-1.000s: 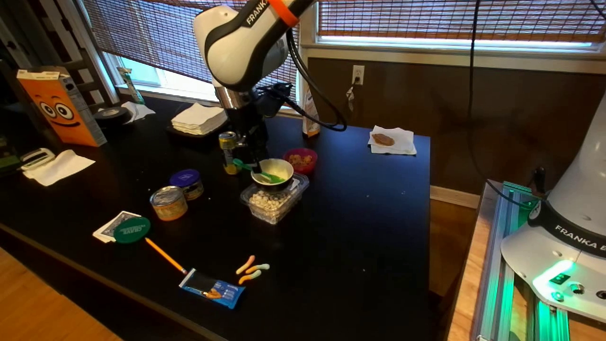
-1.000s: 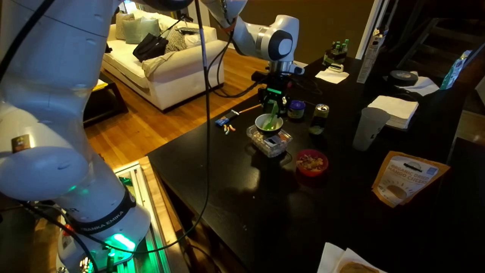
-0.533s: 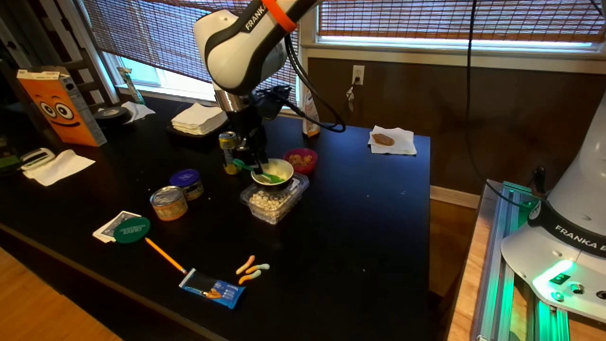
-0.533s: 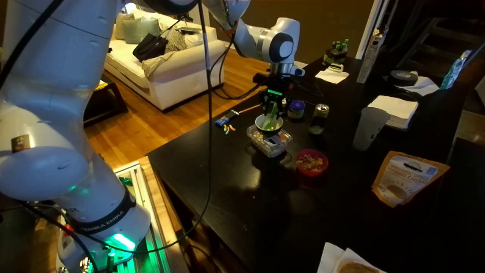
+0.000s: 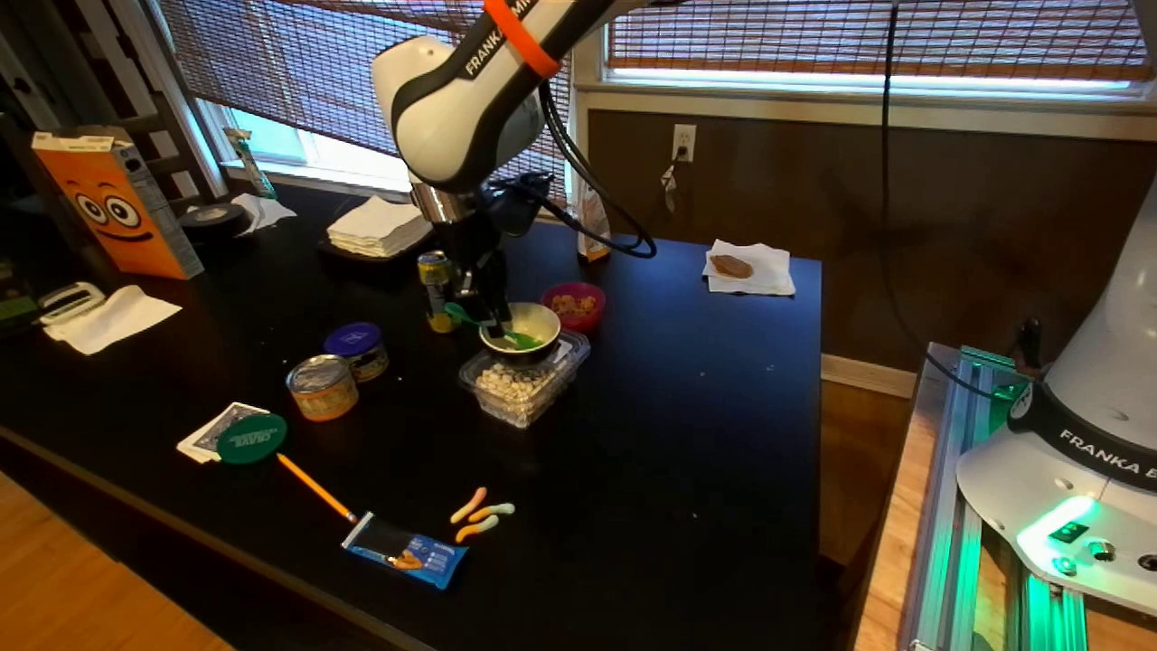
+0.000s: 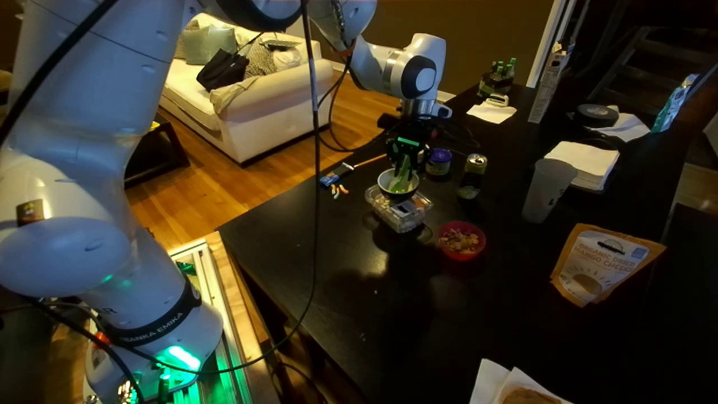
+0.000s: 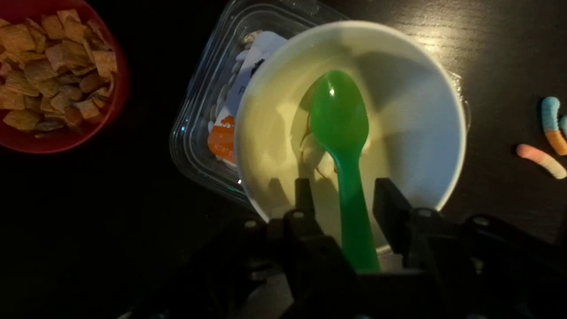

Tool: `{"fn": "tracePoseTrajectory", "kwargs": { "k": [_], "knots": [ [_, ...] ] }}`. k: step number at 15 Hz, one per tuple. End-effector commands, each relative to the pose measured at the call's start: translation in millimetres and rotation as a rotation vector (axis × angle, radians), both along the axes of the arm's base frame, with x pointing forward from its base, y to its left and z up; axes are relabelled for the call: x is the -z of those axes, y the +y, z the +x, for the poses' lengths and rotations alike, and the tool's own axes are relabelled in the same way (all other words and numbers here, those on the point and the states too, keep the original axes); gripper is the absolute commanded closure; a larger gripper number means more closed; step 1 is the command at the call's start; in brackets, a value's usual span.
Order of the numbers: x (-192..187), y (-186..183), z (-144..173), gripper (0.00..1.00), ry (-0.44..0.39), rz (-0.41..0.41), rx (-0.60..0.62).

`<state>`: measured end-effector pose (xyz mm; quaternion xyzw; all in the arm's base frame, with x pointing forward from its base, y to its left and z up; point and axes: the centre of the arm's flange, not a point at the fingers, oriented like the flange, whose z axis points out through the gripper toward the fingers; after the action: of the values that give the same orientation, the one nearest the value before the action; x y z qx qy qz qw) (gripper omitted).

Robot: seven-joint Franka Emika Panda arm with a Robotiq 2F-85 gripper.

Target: Use the spoon to move some items form the orange bowl to the white bowl

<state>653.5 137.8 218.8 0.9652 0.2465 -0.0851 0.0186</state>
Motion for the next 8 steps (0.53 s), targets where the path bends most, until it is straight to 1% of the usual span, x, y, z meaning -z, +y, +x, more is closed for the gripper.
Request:
{"fn": "tracePoseTrajectory", "kwargs": {
  "k": [1, 2, 3, 6, 7, 8],
  "knots": [
    [8, -1, 11, 0.63, 0.002, 0.008, -0.033],
    [9, 0, 11, 0.66, 0.000, 0.009, -0.038],
    [10, 0, 10, 0.81, -0.001, 0.008, -0.042],
    [3, 3, 5, 0.98, 0.004, 0.002, -0.034],
    [-2, 4, 2, 0.97, 0.004, -0.001, -0.023],
    [-7, 5, -1, 0.93, 0.004, -0.002, -0.018]
  ]
}}
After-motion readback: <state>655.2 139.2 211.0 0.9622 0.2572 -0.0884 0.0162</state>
